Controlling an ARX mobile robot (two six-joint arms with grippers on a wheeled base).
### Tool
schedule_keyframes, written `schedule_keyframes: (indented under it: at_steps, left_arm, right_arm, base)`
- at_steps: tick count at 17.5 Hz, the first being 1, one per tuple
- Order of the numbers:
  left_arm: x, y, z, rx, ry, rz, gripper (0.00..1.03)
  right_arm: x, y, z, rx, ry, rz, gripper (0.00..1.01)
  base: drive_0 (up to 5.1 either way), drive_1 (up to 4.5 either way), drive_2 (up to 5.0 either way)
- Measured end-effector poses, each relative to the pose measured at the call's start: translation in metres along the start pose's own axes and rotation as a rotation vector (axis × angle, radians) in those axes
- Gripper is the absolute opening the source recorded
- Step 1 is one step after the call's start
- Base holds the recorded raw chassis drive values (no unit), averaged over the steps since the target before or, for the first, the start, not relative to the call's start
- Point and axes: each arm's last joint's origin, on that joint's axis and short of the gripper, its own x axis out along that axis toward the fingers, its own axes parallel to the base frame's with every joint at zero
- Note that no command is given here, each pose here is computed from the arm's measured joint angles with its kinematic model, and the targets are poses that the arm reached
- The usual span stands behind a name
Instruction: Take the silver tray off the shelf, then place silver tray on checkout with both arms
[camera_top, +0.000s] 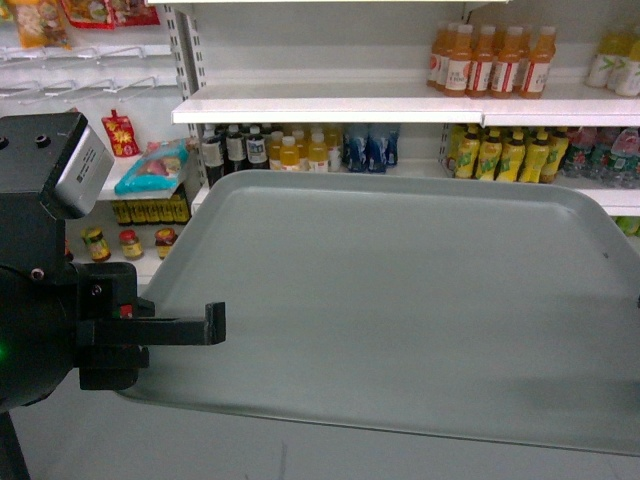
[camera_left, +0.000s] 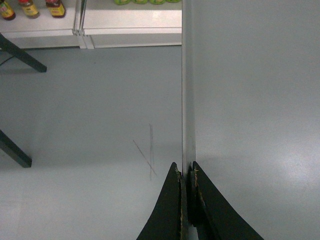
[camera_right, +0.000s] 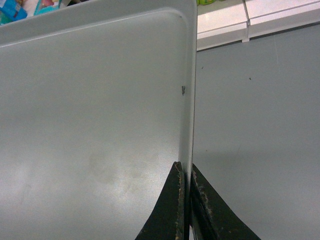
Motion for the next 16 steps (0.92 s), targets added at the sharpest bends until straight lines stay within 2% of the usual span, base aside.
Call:
schedule_keyframes:
  at_steps: [15, 16]
  left_arm:
    - [0.0, 0.0, 0.0002, -0.001, -0.002, 0.0, 0.03]
    - [0.0, 0.0, 0.0, 0.0, 0.0, 0.0, 0.03]
  right_arm:
    - [0.0, 0.0003, 0.0007, 0.001, -0.006, 0.002, 0.03]
    - [0.0, -0.0001, -0.0004, 0.004, 0.004, -0.001, 0.03]
  base:
    - [0.0, -4.15, 4.2]
    - [0.0, -0.88, 0.8]
